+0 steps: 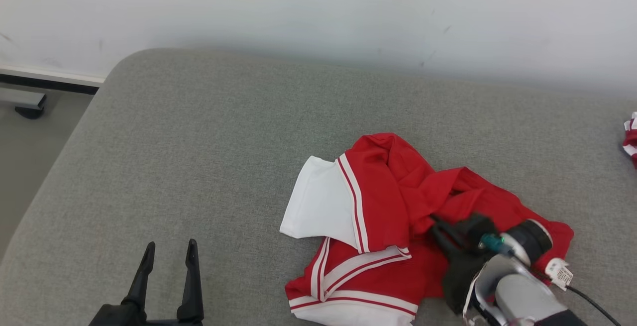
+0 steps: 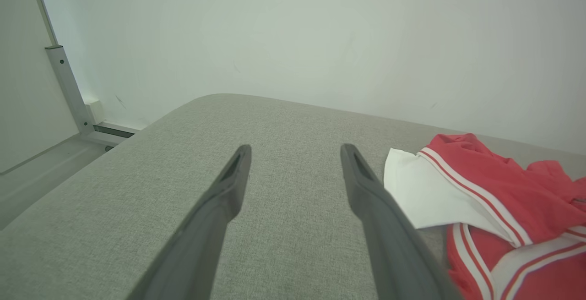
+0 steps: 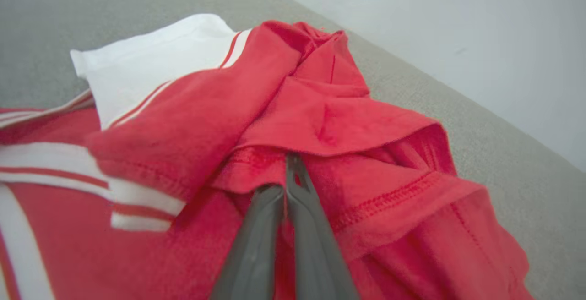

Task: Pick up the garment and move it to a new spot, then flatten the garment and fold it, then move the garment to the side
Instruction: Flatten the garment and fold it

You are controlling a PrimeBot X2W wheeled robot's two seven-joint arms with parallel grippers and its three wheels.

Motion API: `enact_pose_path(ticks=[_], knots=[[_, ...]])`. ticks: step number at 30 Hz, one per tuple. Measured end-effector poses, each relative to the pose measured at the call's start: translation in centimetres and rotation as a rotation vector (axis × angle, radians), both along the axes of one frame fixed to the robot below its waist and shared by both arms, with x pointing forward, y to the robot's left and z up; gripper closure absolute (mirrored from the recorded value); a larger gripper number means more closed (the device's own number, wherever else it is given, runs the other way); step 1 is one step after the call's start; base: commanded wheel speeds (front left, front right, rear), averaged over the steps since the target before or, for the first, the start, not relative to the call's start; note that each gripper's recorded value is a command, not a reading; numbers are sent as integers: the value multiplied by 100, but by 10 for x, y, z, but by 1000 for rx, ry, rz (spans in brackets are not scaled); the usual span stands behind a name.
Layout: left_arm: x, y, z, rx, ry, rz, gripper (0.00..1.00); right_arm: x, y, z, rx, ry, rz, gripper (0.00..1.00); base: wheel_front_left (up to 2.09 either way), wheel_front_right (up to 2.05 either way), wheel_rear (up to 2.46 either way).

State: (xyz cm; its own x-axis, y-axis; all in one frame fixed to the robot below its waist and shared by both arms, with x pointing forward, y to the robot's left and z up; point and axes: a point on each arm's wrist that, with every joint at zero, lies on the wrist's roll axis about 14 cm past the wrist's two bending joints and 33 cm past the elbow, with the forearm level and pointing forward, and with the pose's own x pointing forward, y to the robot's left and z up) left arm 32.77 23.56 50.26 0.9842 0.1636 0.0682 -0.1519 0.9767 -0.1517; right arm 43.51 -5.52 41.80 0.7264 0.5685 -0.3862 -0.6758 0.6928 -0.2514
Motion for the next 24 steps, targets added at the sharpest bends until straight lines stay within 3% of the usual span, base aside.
enact_pose_path(ticks=[9, 16, 24], knots=[[2, -6, 2, -1, -8, -20, 0, 45, -29, 73, 279, -123, -193, 100, 0, 0, 0], [14, -19, 1, -6, -7, -61, 0, 91, -74, 125, 373, -183, -338, 100, 0, 0, 0], [16, -17, -4, -10, 13, -57, 0, 139, -106, 155, 386, -226, -461, 100, 0, 0, 0]])
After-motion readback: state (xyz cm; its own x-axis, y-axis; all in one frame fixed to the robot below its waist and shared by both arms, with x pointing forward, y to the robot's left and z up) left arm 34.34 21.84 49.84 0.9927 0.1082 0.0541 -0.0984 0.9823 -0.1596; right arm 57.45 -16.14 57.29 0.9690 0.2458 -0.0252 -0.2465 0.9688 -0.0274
